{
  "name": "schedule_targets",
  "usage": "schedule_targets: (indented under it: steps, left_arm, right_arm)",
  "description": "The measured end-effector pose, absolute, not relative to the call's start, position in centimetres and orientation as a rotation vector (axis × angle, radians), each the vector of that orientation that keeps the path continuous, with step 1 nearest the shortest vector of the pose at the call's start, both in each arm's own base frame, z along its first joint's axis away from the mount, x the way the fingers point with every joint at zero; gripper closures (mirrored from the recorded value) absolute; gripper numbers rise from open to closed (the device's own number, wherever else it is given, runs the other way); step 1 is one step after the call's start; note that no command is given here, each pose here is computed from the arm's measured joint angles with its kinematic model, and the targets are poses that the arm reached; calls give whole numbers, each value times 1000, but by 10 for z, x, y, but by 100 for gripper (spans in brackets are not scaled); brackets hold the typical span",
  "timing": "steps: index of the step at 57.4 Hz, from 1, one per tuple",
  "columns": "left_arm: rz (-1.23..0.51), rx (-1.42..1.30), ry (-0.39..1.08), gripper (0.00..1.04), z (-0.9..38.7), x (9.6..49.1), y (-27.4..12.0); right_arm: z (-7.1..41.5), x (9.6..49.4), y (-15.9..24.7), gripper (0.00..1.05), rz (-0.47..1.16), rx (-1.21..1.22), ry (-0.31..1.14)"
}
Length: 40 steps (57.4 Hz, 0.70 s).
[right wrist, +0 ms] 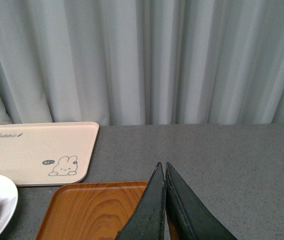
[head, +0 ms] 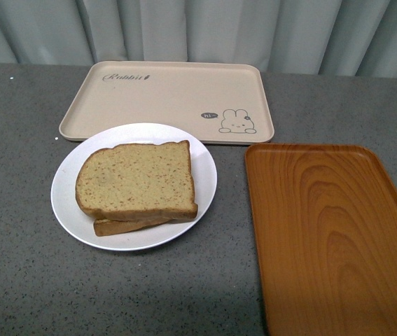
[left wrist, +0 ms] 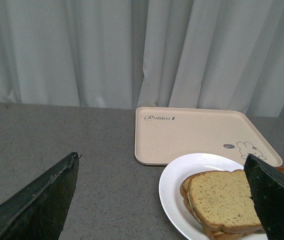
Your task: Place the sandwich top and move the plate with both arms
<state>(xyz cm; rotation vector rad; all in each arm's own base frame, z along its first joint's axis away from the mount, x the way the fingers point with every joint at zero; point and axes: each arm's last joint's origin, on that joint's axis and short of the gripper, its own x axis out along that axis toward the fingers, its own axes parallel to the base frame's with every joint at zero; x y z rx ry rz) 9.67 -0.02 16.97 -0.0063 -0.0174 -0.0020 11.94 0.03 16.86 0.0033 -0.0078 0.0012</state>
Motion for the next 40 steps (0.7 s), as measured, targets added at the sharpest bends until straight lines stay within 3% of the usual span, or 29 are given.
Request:
schedule_targets:
  steps: [40]
  left_arm:
    - [-2,-7,-17,6,170,97,0]
  right_arm:
    - [165,99,0,104,4,2,6]
